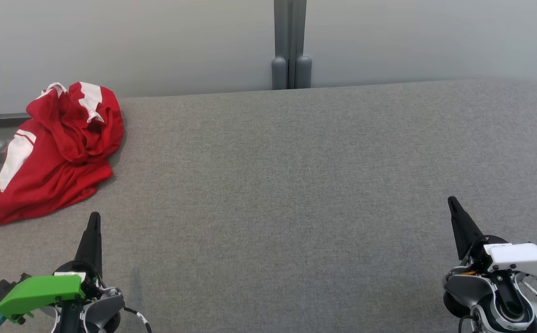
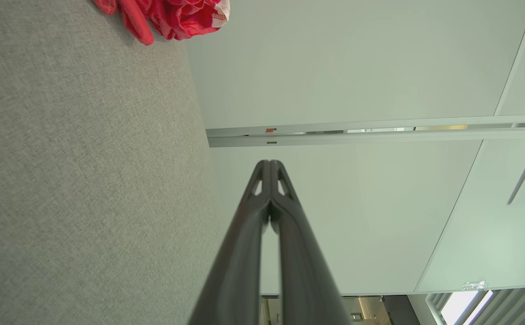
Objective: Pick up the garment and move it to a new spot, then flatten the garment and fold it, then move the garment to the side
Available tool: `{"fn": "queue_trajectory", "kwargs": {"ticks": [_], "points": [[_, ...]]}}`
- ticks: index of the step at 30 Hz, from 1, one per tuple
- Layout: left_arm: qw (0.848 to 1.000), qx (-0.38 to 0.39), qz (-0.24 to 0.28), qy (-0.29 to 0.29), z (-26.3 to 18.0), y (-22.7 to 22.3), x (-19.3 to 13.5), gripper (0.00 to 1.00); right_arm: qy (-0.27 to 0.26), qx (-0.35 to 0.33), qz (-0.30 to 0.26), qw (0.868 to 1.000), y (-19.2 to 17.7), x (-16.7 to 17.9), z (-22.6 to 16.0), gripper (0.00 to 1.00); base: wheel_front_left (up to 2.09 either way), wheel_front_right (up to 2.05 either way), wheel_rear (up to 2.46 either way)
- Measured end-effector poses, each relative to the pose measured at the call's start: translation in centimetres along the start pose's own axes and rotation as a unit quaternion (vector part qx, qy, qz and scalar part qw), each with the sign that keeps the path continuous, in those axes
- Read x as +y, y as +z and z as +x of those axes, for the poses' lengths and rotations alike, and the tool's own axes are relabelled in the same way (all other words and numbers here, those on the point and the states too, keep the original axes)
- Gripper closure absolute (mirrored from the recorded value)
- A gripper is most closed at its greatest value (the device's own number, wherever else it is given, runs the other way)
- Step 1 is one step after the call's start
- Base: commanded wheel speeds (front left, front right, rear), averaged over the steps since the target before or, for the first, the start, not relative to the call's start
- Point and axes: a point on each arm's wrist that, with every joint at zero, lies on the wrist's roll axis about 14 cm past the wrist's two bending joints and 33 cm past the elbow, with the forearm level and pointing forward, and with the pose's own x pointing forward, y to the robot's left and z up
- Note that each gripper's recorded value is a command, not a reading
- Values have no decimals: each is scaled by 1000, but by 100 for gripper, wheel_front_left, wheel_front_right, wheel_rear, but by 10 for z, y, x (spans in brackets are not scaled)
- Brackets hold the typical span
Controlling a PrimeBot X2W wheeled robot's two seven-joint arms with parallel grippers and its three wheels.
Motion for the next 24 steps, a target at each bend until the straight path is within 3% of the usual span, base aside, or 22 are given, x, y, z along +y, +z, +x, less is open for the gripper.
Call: {"fn": "queue_trajectory", "kwargs": {"ticks": [24], "points": [[1000,0,0,0,0,0,0,100,0,0,0,1000,0,0,0,100,0,0,0]]}}
